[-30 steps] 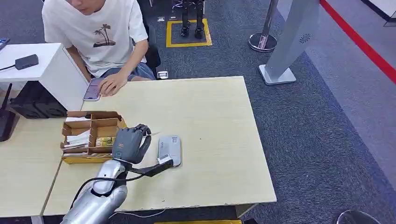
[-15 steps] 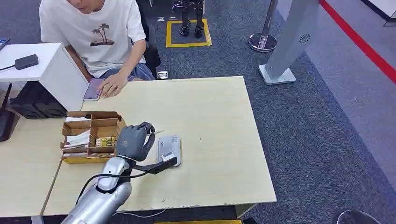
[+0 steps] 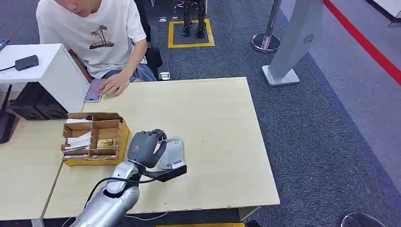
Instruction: Pass the card to the sensor for recognition and then transmit it.
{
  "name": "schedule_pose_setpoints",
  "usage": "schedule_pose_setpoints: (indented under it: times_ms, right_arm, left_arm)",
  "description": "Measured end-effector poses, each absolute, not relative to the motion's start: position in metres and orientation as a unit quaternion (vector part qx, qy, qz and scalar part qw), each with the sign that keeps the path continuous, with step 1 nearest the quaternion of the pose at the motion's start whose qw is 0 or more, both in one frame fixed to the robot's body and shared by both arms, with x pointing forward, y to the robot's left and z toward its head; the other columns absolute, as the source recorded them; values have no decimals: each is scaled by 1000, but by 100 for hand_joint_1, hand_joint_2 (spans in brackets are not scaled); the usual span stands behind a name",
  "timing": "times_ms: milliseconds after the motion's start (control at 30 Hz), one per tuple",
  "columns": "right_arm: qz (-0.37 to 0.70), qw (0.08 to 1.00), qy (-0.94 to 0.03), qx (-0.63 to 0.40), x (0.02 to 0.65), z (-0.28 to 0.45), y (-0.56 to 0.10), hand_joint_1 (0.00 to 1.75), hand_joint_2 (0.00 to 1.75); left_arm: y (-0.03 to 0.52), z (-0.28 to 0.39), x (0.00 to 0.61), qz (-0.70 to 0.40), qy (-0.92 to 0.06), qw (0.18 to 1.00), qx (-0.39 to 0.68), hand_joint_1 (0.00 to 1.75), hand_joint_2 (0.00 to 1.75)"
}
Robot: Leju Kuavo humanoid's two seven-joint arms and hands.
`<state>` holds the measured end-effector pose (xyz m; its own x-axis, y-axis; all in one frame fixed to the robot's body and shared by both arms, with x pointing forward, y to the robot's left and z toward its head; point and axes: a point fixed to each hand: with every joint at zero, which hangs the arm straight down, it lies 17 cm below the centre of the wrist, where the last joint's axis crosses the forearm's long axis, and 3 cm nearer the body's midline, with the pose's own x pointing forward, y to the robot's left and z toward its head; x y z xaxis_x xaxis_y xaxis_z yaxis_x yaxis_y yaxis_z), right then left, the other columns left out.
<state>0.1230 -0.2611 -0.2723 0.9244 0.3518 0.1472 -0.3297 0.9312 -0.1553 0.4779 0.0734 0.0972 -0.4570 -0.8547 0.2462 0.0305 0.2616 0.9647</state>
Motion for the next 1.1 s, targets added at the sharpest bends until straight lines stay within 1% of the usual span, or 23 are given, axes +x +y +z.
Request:
schedule_pose_setpoints:
  times_ms: [600,967,1100]
  right_arm:
    - [183,977,-88,-65,125,-272,-261,0,175]
    - [183,977,-87,-66,123,-272,-262,0,175]
    - [180,978,-87,-66,122,-273,-262,0,175]
  left_arm:
    - [30,102,458,-535,-694,399,271,175,175]
    - [34,100,458,-546,-683,389,290,175,175]
    - [43,95,461,-552,-668,393,308,175,175]
